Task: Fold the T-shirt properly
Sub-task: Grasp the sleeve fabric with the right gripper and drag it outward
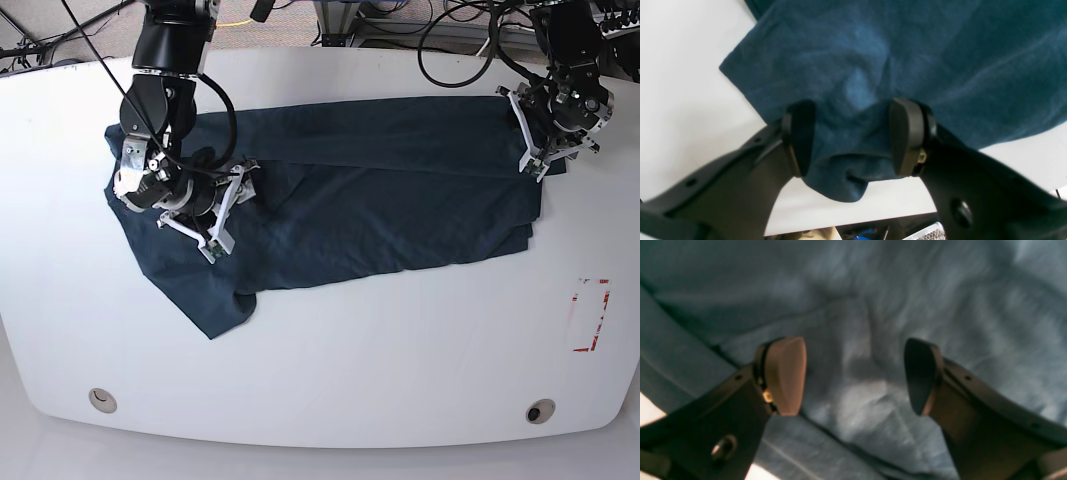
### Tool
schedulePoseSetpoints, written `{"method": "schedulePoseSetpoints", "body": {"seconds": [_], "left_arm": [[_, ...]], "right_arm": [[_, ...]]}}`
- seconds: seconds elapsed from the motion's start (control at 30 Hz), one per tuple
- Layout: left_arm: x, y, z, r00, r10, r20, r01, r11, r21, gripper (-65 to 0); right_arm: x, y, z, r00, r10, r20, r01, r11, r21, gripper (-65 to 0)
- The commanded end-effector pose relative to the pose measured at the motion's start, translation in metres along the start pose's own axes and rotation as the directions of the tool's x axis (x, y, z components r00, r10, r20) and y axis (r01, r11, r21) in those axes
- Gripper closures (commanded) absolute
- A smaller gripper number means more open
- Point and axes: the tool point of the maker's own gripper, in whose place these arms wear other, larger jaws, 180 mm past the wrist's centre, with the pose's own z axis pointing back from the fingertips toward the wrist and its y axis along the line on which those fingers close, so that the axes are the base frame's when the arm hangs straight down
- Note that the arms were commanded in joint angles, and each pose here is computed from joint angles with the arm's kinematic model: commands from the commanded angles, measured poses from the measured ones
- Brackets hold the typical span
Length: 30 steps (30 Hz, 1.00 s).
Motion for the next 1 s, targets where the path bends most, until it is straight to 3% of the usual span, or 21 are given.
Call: {"method": "schedulePoseSetpoints", "body": {"seconds": [0.0,0.07,0.17,0.37,0.53,0.63,0.97], "left_arm": [[0.000,0.004,0.002,1.000,-0.009,-0.003,0.009,1.000,0.015,-33.1],[0.000,0.004,0.002,1.000,-0.008,-0.003,0.008,1.000,0.014,-33.1],[0.001,0.004,0.002,1.000,-0.008,-0.002,0.008,1.000,0.015,-33.1],[0.001,0.004,0.002,1.000,-0.007,-0.001,0.007,1.000,0.015,-33.1],[0.001,0.004,0.002,1.000,-0.007,-0.001,0.007,1.000,0.015,-33.1],[0.001,0.004,0.002,1.000,-0.007,-0.002,0.007,1.000,0.015,-33.1],[0.000,0.004,0.002,1.000,-0.008,-0.004,0.008,1.000,0.015,-33.1]], "right_arm": [[0.010,-0.002,0.004,0.999,0.008,0.045,-0.008,1.000,-0.005,-44.2],[0.008,0.000,0.002,0.998,0.001,0.057,-0.002,1.000,0.001,-43.8],[0.000,0.003,-0.003,0.998,-0.017,0.053,0.016,1.000,0.018,-37.6],[-0.012,0.006,-0.016,0.998,-0.058,0.031,0.057,0.997,0.052,-18.1],[-0.011,0.003,-0.016,0.997,-0.061,0.045,0.058,0.997,0.052,-9.0],[-0.006,0.002,-0.011,0.997,-0.045,0.061,0.043,0.998,0.038,-0.5],[0.021,-0.008,0.006,0.992,0.002,0.130,-0.001,1.000,-0.013,0.0]]}}
